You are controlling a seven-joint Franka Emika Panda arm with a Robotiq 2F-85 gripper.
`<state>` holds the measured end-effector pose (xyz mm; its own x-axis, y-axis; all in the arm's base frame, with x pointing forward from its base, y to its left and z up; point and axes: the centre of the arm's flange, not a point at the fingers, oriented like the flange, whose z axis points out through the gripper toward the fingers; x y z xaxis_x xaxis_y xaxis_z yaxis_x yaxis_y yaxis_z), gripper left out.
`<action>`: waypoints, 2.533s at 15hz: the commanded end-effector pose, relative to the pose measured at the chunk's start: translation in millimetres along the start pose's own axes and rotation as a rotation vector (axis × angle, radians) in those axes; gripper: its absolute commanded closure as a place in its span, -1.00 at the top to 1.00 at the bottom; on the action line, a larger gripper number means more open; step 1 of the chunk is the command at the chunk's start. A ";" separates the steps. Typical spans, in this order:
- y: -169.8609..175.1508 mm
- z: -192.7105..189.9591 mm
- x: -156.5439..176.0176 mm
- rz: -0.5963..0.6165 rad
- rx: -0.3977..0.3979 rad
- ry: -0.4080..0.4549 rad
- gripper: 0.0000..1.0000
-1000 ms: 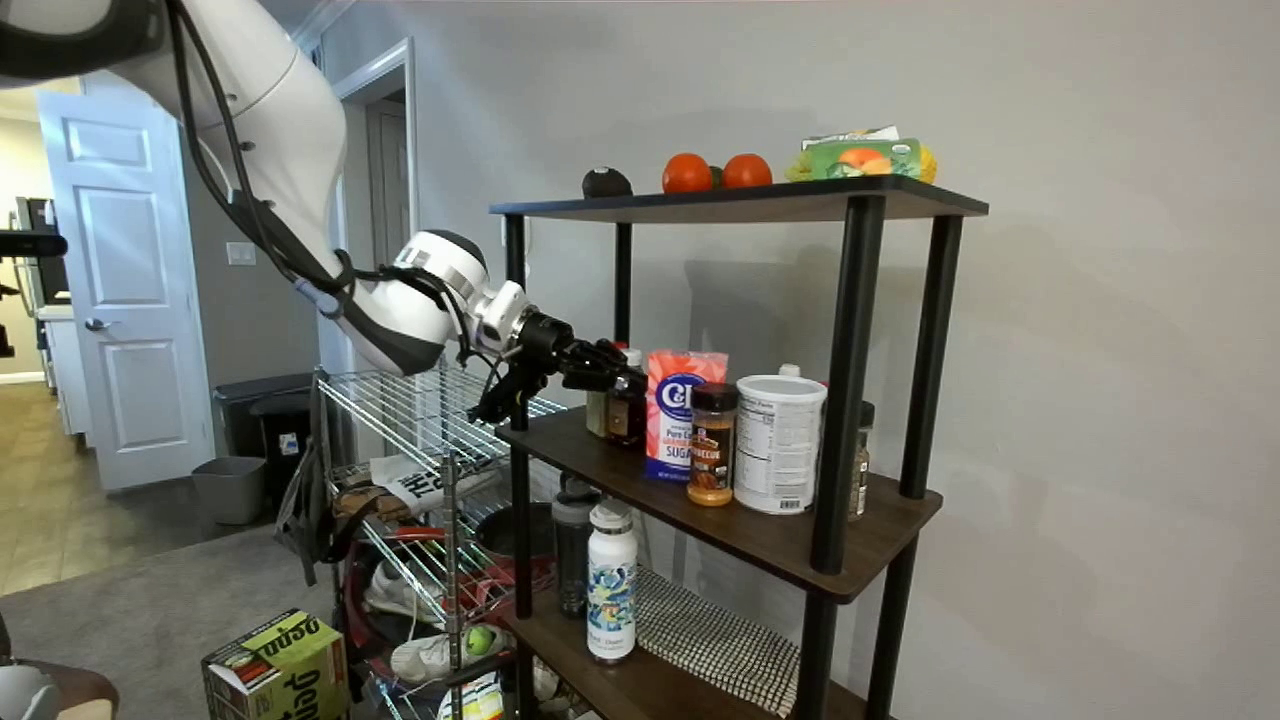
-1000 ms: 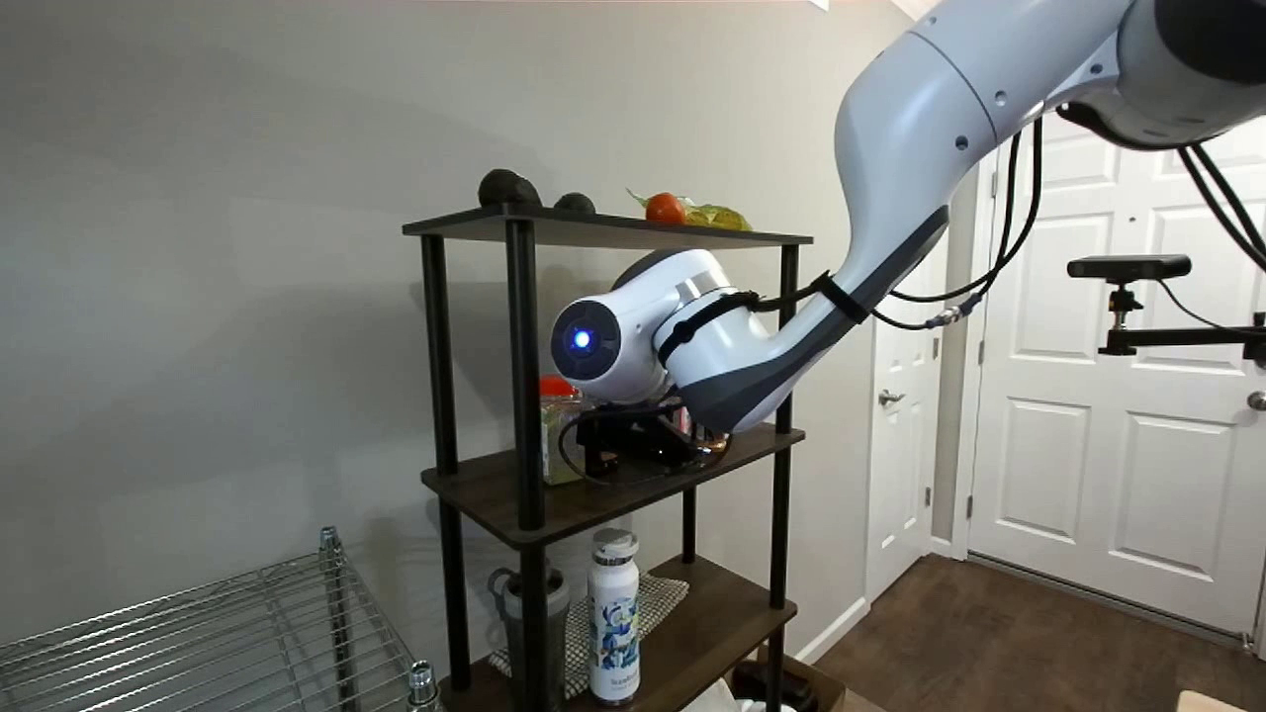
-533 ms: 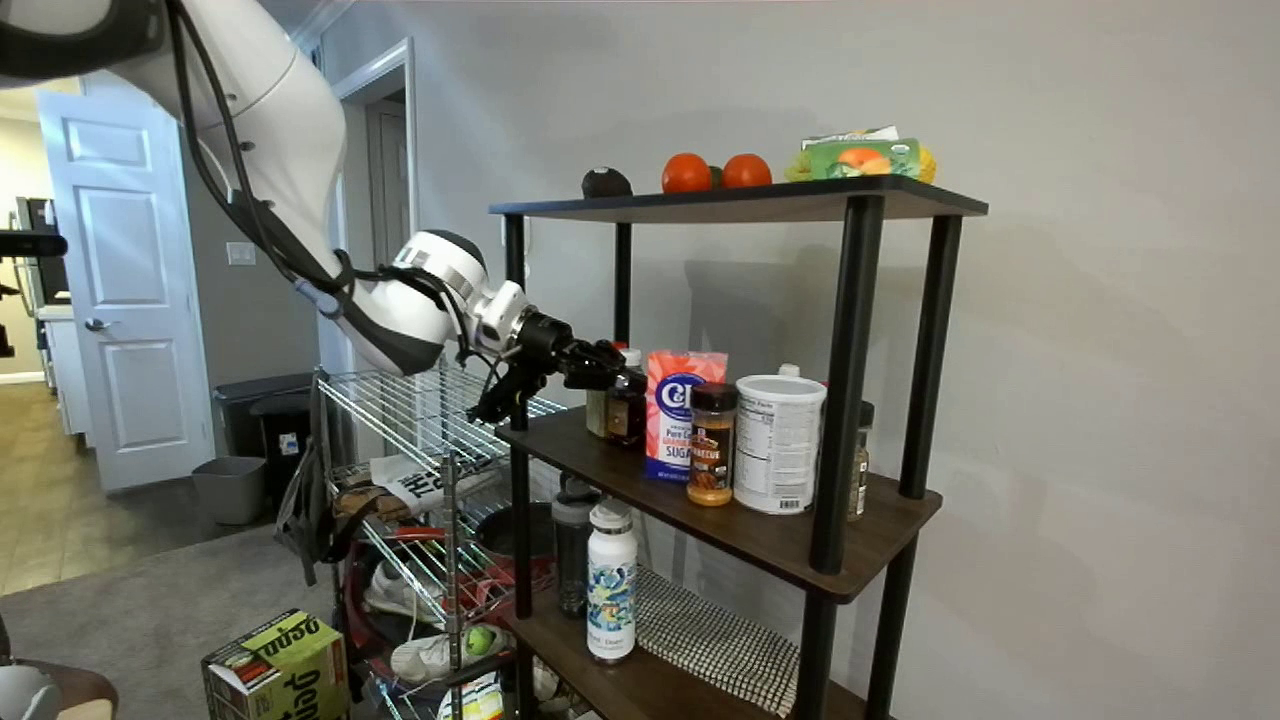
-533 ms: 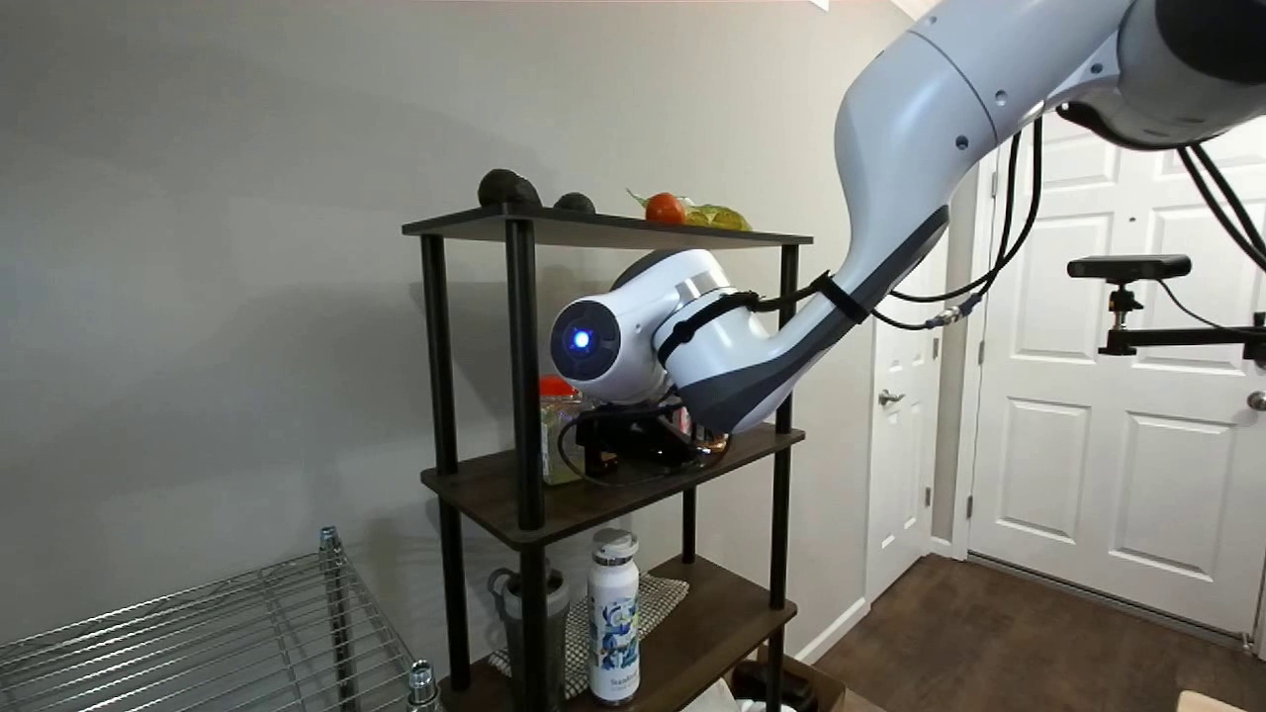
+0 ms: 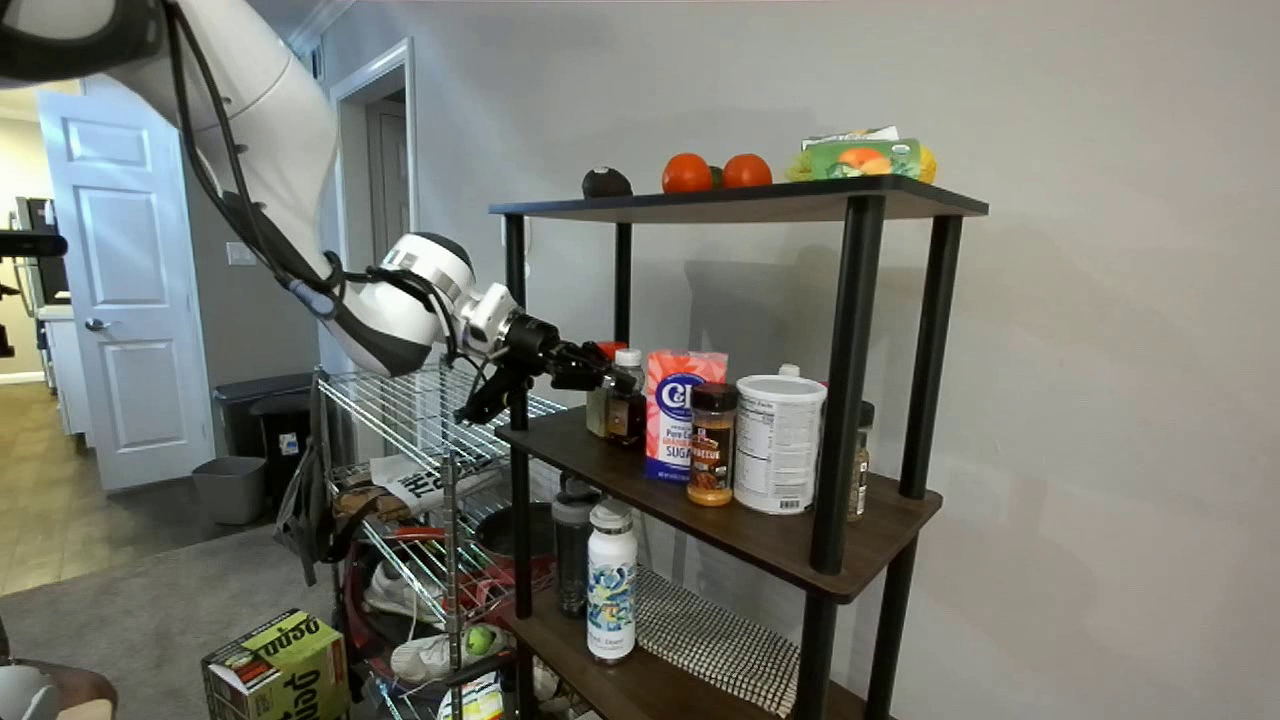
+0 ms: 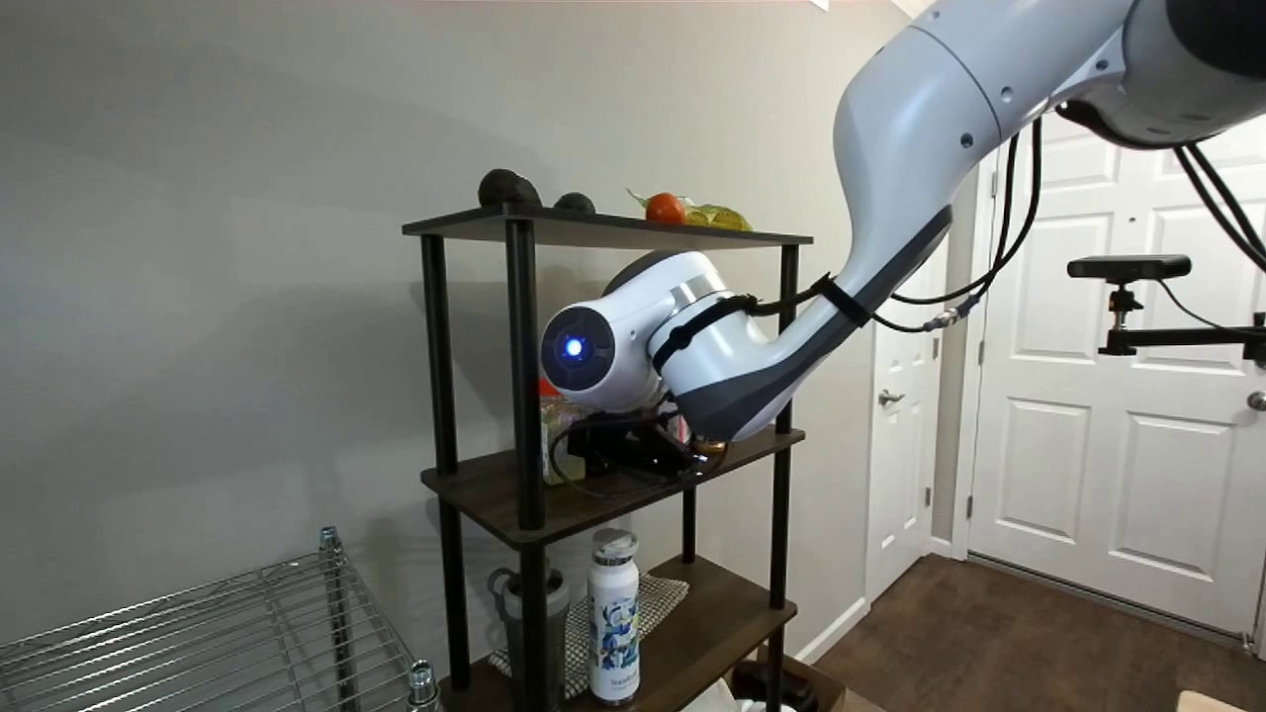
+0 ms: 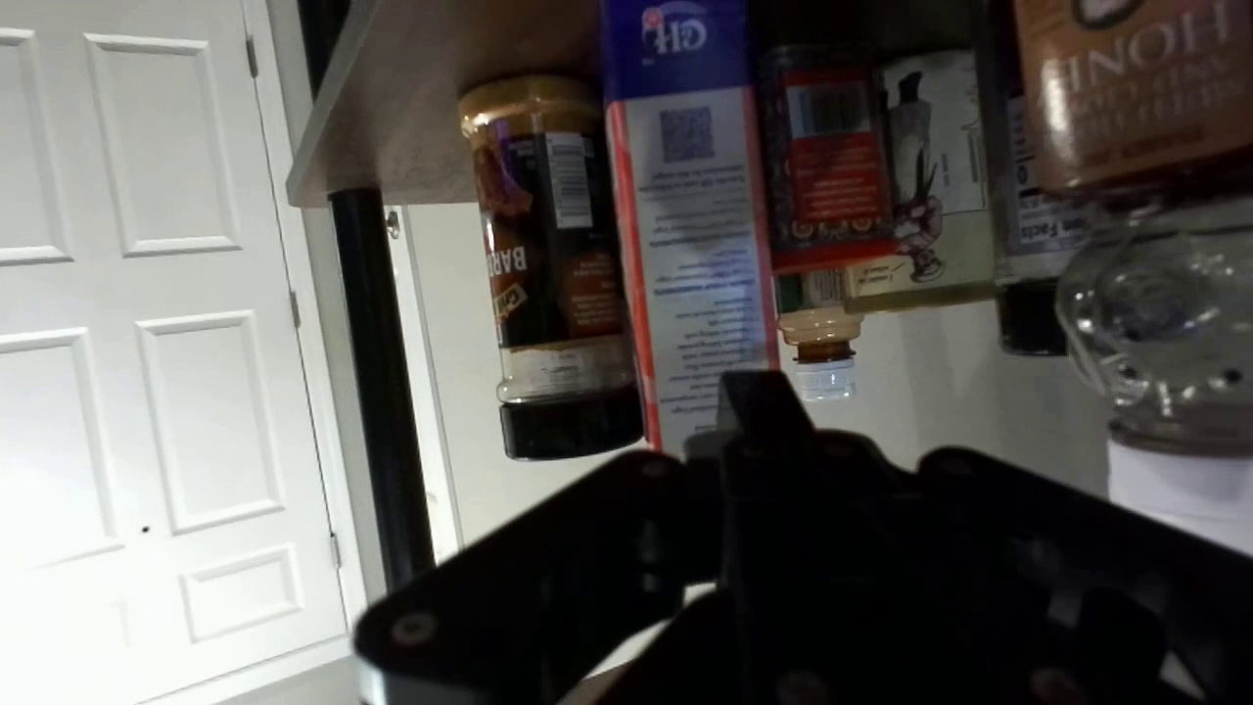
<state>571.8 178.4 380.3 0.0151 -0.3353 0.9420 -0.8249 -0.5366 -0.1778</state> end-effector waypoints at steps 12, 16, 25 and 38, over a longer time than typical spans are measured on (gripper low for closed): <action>14.6 11.1 9.1 -0.020 -0.059 0.027 0.80; 14.6 16.5 10.6 -0.018 -0.065 0.033 1.00; 8.1 28.4 20.8 -0.015 -0.065 0.059 1.00; -5.0 50.6 27.5 -0.035 -0.074 0.069 1.00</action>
<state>596.0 140.3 389.9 -0.0202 -0.2837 0.9587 -0.8672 -0.4723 -0.1580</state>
